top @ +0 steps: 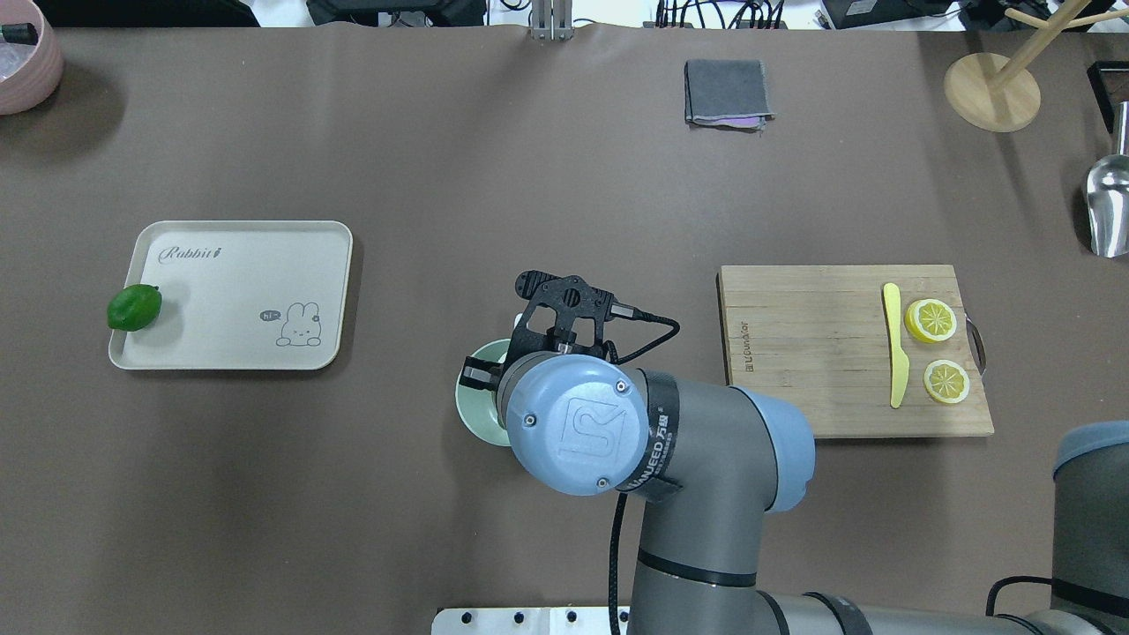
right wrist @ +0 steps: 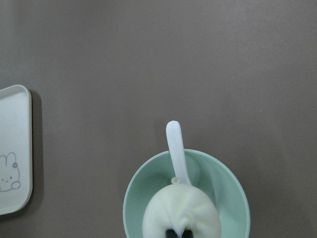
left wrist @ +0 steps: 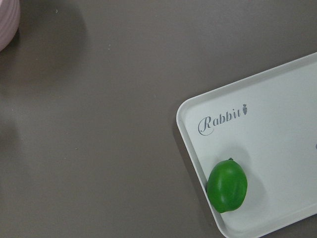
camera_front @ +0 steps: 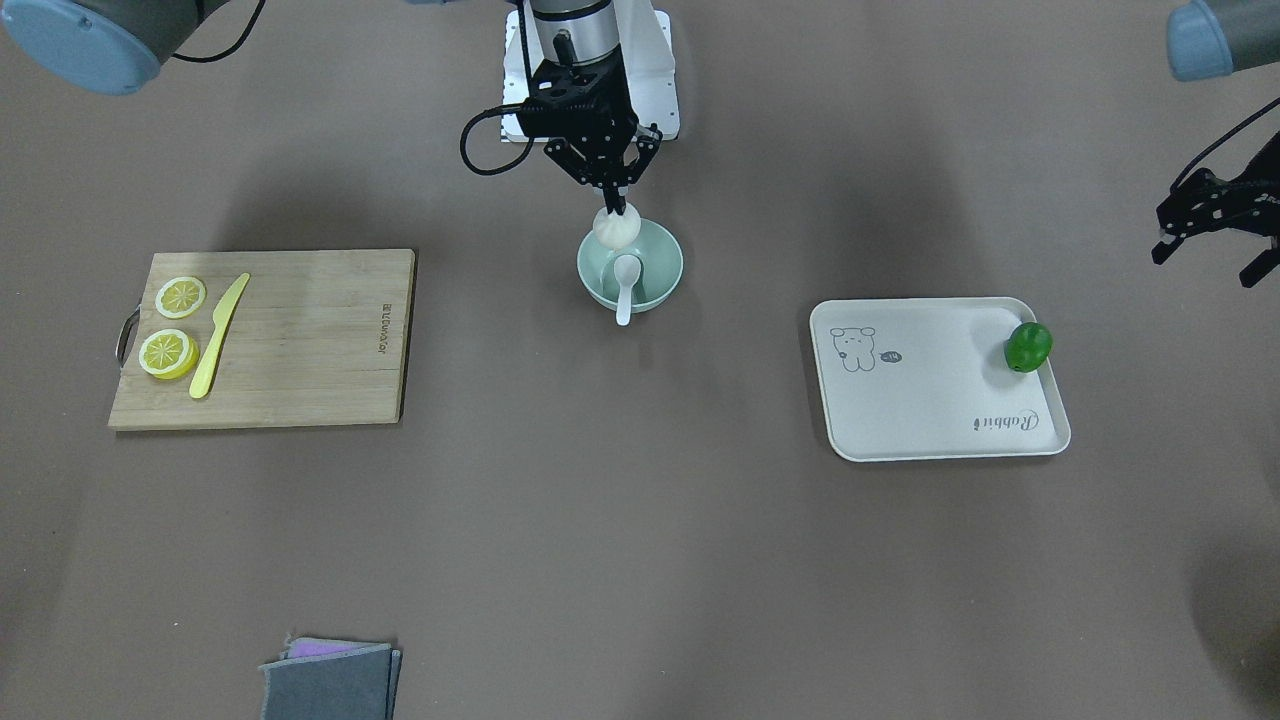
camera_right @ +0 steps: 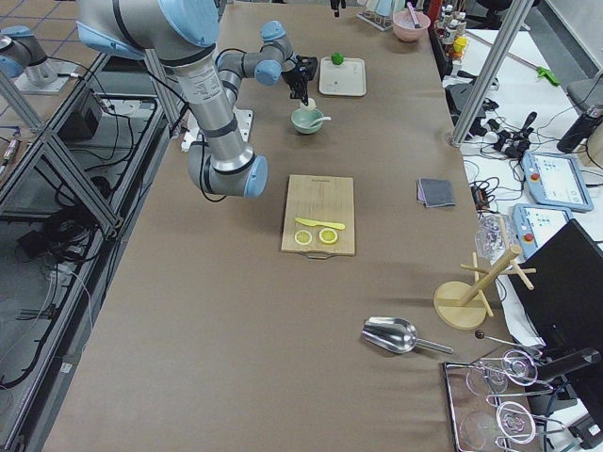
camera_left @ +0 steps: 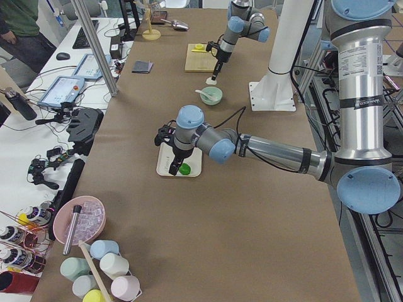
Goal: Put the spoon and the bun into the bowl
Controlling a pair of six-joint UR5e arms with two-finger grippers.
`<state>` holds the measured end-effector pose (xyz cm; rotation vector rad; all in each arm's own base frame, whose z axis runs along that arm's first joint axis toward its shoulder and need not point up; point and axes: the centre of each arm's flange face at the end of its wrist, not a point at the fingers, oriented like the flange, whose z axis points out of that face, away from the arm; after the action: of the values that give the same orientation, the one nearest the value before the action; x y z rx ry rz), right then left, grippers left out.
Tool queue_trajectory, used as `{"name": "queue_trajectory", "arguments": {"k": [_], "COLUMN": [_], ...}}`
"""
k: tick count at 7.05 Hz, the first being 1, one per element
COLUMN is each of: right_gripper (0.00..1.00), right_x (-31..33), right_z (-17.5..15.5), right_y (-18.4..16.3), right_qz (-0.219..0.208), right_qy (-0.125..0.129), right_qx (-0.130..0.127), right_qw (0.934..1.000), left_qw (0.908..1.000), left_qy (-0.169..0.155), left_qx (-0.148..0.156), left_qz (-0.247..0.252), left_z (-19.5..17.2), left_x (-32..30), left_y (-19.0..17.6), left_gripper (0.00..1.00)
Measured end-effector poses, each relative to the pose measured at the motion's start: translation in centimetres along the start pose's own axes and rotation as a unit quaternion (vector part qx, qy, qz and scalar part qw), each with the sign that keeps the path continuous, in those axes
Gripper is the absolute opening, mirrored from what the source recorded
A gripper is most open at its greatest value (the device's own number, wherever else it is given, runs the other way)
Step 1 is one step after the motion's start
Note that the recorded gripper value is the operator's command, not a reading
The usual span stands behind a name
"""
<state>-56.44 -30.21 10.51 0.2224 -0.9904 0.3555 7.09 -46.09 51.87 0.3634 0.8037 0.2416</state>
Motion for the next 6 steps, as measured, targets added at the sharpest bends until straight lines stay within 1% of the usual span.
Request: {"name": "queue_trajectory", "arguments": {"k": [2, 4, 5, 6], "right_gripper": [1.0, 1.0, 1.0, 1.0], "right_x": [-1.1, -1.7, -1.5, -0.9], "right_z": [-0.6, -1.4, -1.8, -2.1], "right_y": [0.6, -0.3, -2.1, -5.0], "right_qz": [-0.002, -0.004, -0.005, -0.01], "right_qy": [-0.009, -0.017, -0.018, -0.014], "right_qx": [0.007, 0.011, 0.009, 0.003], "right_qw": [0.9999, 0.9998, 0.9998, 0.9999], "left_qw": [1.0, 1.0, 0.9999, 0.9996], "left_qy": [-0.001, -0.002, -0.004, -0.009], "left_qx": [-0.003, -0.007, -0.011, -0.022], "left_qz": [-0.003, -0.005, -0.005, -0.014], "left_z": [0.1, 0.3, 0.6, 1.5], "left_x": [-0.2, -0.6, -1.0, -2.2], "left_y": [0.5, 1.1, 1.7, 3.3], "left_gripper": [0.99, 0.99, 0.99, 0.99]}}
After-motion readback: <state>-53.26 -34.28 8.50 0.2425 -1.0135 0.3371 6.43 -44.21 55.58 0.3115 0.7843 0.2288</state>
